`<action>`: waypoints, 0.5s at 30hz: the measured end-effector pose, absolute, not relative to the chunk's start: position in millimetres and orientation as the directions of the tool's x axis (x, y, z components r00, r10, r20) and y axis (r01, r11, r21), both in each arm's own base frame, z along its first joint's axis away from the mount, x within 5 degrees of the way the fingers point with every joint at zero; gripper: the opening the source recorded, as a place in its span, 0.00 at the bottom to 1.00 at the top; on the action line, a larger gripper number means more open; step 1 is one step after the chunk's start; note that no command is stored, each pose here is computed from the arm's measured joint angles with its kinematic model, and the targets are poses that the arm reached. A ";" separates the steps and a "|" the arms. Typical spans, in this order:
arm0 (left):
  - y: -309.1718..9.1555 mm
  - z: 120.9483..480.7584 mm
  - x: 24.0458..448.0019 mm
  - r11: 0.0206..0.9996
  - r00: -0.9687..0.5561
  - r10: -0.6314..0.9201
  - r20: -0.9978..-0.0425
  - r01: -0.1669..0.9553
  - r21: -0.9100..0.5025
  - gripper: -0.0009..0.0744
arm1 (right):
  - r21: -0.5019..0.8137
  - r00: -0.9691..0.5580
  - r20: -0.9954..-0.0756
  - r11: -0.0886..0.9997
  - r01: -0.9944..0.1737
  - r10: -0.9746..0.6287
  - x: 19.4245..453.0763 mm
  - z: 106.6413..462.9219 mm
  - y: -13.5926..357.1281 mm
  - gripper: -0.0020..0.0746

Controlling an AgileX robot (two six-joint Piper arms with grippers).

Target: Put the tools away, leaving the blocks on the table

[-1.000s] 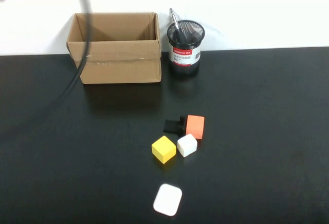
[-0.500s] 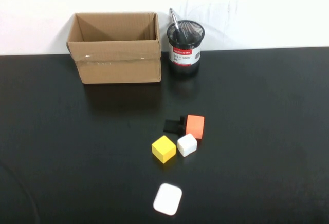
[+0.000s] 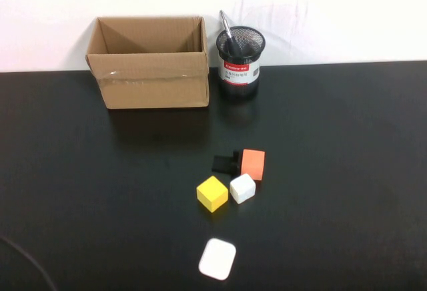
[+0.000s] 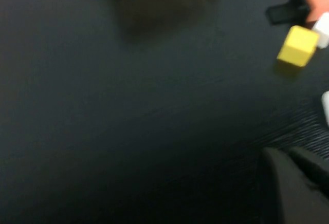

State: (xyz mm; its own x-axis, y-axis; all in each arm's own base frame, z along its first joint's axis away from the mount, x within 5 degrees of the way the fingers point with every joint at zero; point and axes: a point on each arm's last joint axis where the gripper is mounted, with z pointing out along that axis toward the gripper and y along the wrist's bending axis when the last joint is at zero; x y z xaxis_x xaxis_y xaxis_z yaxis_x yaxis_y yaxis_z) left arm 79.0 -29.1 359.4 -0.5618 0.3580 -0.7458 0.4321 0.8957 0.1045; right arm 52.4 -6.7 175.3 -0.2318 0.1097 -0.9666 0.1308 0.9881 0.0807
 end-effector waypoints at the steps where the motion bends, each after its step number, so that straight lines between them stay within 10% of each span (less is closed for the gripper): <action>1: -28.1 359.4 79.3 0.896 -0.560 0.364 -0.744 0.428 0.117 0.01 | 0.081 -0.232 -0.967 0.988 0.131 0.110 52.4 175.3 -6.7 0.02; 15: -13.8 363.1 59.0 0.913 -0.307 0.334 -0.891 0.341 0.225 0.01 | 0.081 -0.232 -0.967 0.988 0.131 0.109 52.4 175.3 -6.7 0.02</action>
